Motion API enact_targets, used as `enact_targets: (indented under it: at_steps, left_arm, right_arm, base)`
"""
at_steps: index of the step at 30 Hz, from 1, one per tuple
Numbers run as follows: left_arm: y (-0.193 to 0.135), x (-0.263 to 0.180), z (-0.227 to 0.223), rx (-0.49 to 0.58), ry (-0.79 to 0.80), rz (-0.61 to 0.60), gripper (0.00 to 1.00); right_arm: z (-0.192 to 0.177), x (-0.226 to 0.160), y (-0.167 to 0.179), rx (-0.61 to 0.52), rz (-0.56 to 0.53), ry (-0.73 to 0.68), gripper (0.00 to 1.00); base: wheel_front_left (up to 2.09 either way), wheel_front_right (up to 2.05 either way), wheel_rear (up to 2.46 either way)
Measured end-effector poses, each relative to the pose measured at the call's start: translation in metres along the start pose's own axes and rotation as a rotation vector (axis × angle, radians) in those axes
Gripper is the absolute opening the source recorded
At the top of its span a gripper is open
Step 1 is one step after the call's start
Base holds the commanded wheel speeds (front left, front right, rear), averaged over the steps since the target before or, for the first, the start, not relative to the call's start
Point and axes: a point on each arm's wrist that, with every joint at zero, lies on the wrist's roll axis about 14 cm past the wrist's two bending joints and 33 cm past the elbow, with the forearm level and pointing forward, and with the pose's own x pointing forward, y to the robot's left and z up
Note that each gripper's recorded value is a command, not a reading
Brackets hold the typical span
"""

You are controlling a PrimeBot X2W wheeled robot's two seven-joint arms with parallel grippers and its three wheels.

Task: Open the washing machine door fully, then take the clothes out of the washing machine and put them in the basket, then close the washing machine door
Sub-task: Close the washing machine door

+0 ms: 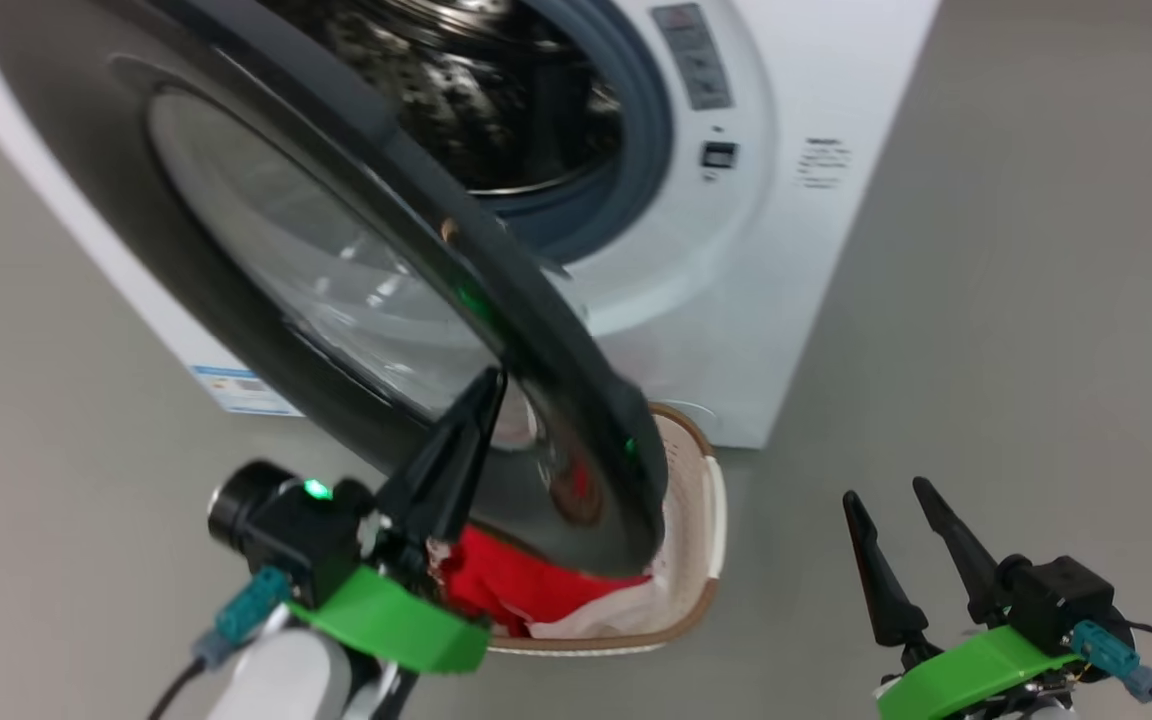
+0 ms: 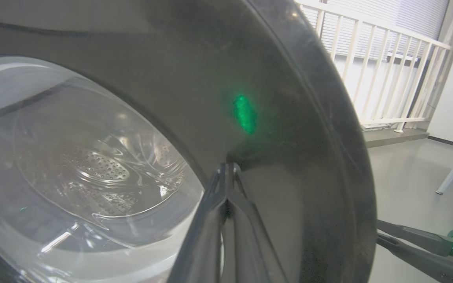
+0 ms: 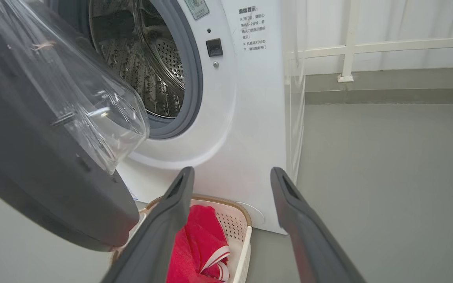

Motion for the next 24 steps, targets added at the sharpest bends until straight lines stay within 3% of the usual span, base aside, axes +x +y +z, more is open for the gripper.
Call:
enact_targets:
  at_steps: [24]
  left_arm:
    - [-0.020, 0.119, -0.041, -0.134, 0.005, -0.108, 0.00]
  right_arm:
    - [0.011, -0.039, -0.088, 0.055, -0.290, -0.045, 1.00]
  base:
    - [0.00, 0.00, 0.00]
